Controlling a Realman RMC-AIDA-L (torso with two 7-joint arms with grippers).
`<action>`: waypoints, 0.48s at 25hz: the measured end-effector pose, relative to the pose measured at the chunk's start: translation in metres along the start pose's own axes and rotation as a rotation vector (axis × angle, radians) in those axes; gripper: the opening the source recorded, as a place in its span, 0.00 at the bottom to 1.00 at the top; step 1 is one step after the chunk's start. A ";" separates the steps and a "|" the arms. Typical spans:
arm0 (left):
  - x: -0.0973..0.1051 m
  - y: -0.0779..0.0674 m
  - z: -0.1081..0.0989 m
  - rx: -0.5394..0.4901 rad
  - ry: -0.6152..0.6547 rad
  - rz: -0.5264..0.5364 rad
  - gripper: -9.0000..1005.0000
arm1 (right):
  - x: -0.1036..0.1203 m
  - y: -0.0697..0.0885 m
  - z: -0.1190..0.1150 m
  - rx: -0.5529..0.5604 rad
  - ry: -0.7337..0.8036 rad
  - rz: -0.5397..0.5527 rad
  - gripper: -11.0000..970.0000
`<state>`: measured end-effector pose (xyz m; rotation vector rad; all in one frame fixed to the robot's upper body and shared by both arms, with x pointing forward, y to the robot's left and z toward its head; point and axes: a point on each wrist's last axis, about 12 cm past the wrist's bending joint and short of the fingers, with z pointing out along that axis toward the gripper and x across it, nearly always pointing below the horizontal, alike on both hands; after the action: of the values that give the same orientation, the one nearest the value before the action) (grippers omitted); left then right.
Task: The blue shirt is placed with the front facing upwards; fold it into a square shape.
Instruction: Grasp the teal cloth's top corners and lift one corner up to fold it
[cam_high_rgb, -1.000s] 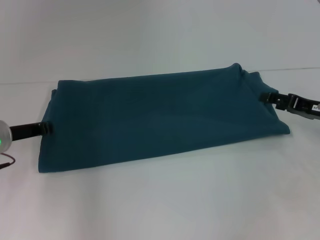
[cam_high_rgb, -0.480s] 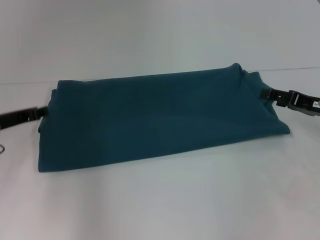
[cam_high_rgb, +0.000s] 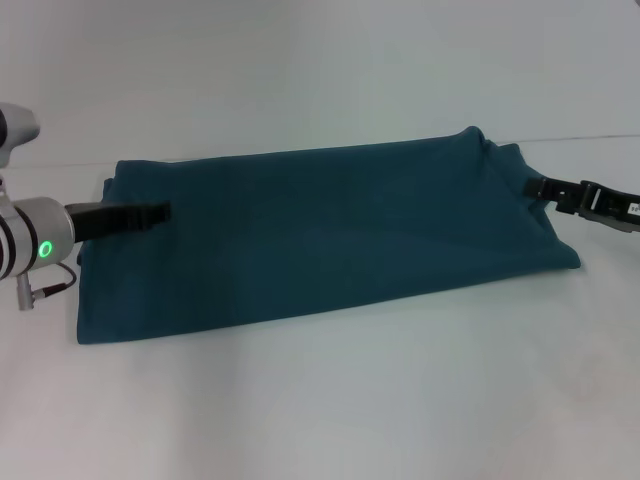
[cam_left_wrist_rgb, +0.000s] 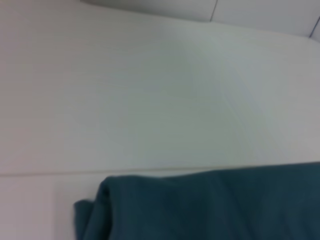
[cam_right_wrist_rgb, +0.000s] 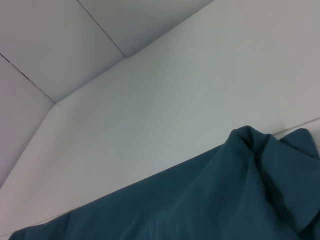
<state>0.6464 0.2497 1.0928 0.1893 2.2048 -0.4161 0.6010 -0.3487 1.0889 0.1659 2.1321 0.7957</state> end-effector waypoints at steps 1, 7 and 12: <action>0.002 0.002 0.001 -0.008 0.007 -0.003 0.58 | 0.000 0.000 0.000 0.000 0.000 0.000 0.83; 0.013 0.013 -0.001 -0.040 0.025 -0.037 0.58 | 0.000 -0.001 0.000 0.003 -0.004 0.002 0.83; 0.025 0.025 -0.006 -0.062 0.035 -0.087 0.58 | -0.001 0.000 0.000 0.004 -0.004 0.000 0.83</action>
<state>0.6334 0.2751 1.0707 0.0676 2.2629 -0.3947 0.6017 -0.3490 1.0892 0.1691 2.1302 0.7911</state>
